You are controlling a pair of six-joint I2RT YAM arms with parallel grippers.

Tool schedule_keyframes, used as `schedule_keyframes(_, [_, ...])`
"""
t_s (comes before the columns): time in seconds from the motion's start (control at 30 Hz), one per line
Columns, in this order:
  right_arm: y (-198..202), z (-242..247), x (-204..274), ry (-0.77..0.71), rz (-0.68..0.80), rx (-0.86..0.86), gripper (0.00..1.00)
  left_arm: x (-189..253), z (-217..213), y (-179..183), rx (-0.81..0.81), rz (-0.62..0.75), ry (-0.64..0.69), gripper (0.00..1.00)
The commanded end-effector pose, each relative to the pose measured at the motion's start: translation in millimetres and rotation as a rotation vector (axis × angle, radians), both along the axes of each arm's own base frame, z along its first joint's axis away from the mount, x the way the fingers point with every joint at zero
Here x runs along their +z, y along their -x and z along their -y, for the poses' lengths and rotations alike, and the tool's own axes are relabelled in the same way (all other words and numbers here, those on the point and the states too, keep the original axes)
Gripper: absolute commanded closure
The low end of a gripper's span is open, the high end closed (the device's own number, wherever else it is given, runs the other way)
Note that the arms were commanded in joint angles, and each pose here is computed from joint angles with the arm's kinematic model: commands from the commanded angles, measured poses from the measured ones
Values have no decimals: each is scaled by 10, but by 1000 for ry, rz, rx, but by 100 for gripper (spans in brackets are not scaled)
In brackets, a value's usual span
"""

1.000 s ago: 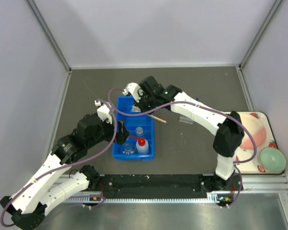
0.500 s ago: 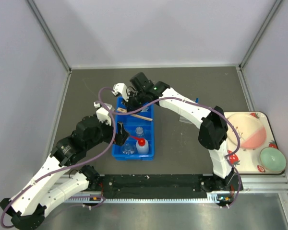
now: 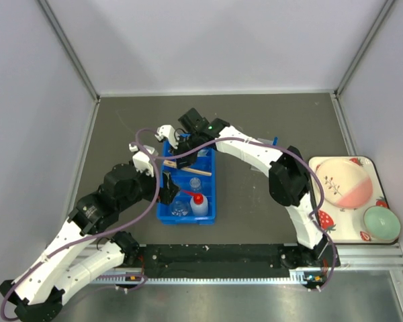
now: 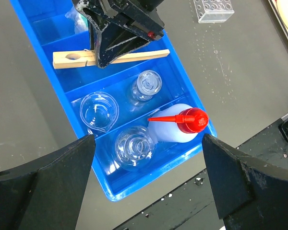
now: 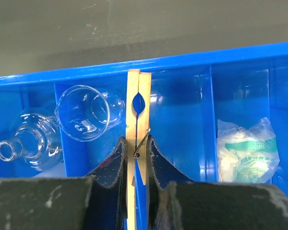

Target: Organize the chemistry lab equipment

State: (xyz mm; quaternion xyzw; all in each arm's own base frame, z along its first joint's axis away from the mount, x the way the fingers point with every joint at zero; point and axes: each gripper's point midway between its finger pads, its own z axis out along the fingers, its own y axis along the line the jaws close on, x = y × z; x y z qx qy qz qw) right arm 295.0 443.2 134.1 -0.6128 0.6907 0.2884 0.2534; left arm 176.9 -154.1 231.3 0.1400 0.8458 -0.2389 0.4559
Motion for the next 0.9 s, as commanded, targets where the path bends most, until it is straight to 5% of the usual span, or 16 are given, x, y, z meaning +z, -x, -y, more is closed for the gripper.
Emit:
schedule_keyframes(0.0, [-99,-120,54,-49,28,25,100,94,-2,-19,-6,38,11,2])
schedule_keyframes(0.87, [-175,-72,-464,46,-2,-12,100,44,2,-37,-7,25,-10,2])
